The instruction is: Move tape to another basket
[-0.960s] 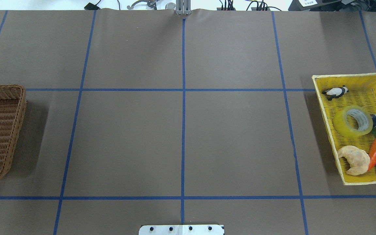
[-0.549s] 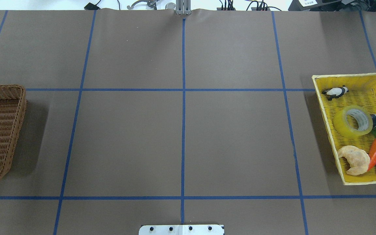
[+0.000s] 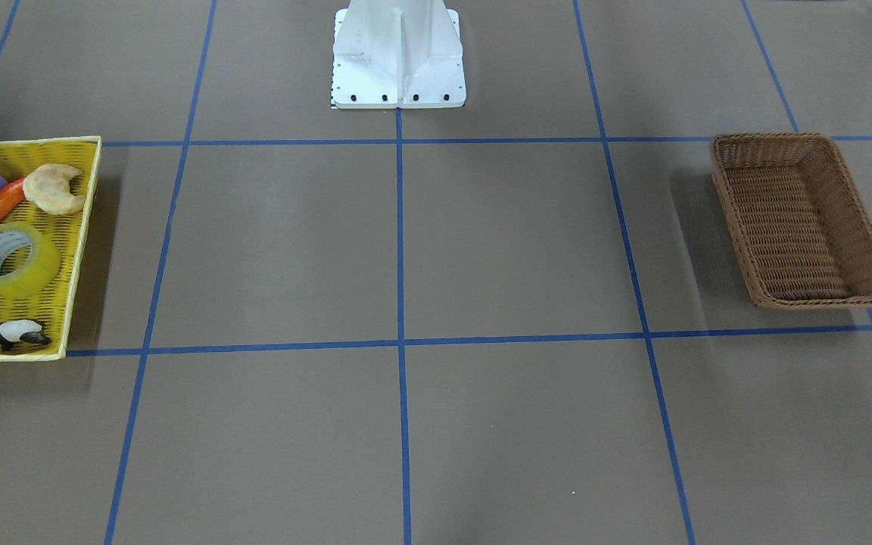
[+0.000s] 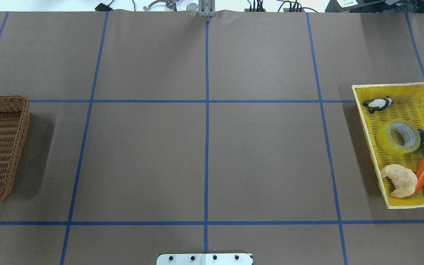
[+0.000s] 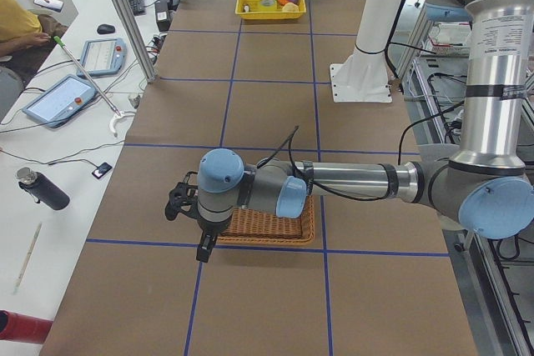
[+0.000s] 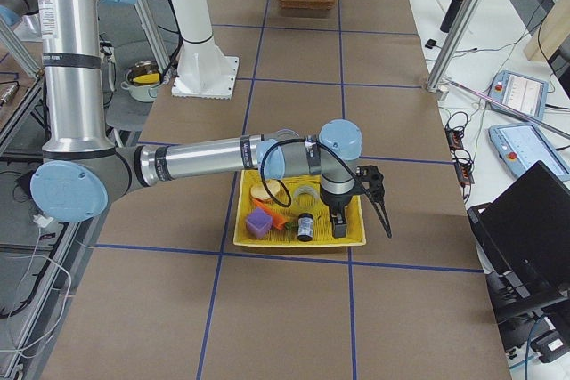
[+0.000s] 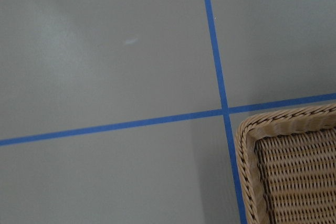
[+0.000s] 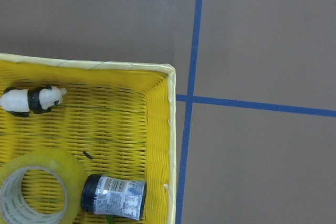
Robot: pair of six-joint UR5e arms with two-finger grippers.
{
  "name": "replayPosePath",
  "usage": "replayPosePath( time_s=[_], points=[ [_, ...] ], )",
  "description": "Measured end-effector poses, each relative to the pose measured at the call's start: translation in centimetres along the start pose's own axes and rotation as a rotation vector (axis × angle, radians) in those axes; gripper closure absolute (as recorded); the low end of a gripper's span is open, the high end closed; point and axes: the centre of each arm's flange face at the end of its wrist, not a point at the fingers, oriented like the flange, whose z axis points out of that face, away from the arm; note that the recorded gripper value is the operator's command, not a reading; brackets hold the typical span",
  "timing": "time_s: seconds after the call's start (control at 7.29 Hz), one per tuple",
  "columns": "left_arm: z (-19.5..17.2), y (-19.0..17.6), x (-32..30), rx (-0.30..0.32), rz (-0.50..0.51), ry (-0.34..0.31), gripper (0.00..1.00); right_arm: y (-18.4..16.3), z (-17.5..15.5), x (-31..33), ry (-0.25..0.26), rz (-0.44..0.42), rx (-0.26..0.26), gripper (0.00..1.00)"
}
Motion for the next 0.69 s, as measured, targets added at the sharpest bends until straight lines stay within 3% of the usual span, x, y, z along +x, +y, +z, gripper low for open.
replayPosePath(
  time_s=[0.27,0.69],
  points=[
    [-0.8,-1.4,0.5,0.091,0.067,-0.012,0.01,-1.0,-0.7,-0.8,-0.003,-0.071,0.09,0.0],
    [-1.2,-1.4,0.9,0.163,0.109,-0.01,0.01,-1.8,-0.3,-2.5,-0.014,-0.106,0.109,0.0]
  ],
)
